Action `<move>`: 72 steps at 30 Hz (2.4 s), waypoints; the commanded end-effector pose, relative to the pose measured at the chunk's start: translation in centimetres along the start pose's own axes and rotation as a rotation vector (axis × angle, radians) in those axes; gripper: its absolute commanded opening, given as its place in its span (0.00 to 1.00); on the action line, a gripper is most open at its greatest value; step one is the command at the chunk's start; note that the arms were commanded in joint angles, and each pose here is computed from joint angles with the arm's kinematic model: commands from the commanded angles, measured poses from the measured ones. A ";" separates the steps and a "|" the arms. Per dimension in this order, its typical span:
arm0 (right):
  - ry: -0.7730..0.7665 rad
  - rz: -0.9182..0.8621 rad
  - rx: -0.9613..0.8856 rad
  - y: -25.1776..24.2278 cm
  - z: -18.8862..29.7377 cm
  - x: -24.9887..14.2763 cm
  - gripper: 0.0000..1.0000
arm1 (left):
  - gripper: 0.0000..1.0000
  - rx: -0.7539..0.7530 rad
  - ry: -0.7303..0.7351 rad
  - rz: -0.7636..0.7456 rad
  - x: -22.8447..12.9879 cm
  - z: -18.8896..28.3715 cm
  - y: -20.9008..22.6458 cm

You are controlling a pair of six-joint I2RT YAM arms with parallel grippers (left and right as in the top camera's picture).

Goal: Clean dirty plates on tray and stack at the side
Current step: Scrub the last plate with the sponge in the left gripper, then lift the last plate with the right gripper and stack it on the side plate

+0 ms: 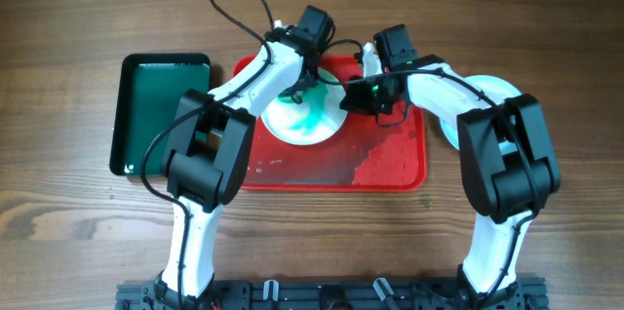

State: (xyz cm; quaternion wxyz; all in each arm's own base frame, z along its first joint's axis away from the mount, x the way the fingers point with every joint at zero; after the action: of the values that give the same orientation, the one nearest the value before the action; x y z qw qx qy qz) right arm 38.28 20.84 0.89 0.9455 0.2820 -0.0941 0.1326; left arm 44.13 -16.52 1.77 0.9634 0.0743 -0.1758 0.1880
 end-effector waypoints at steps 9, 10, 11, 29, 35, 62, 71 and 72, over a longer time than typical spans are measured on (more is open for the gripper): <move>0.076 -0.027 -0.014 -1.1 -1.4 -2.3 0.04 | 0.04 -0.468 0.662 -0.630 -12.6 1.5 -0.5; 0.076 -0.027 -0.014 -1.1 -1.4 -2.3 0.04 | 0.04 -0.544 0.692 -0.657 -13.2 2.3 -1.1; 0.076 -0.027 -0.014 -1.1 -1.4 -2.3 0.04 | 0.04 -0.613 0.712 -0.680 -13.7 3.0 -1.6; 0.073 -0.026 -0.013 -1.1 -1.4 -2.2 0.04 | 0.04 0.061 -0.072 -0.101 1.7 -3.9 1.5; 0.073 -0.022 -0.013 -1.1 -1.4 -2.2 0.04 | 0.04 0.321 -0.133 -0.125 2.1 -2.9 6.3; 0.073 -0.022 -0.013 -1.1 -1.4 -2.2 0.04 | 0.04 -0.289 0.127 -0.216 -1.6 -3.1 -4.0; 0.074 -0.021 -0.013 -1.1 -1.4 -2.2 0.04 | 0.04 0.143 -0.207 0.064 5.1 2.7 4.7; 0.074 -0.022 -0.013 -1.1 -1.4 -2.2 0.04 | 0.04 0.158 -0.207 0.057 5.1 3.6 5.3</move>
State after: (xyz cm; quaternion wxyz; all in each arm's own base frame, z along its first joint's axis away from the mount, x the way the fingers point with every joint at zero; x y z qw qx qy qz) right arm 38.25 20.84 0.84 0.9438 0.2886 -0.0914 0.1330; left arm 44.56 -16.58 2.58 0.9691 0.0541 -0.1790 0.1609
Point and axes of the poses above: each gripper's point midway between its finger pads, its own z axis back along the fingers, its own y axis along the line the jaws close on, x = y × z, the point moved 1 cm from there along z, back along the fingers, and after that the axes turned 14 degrees about z, right-handed, at the moved point
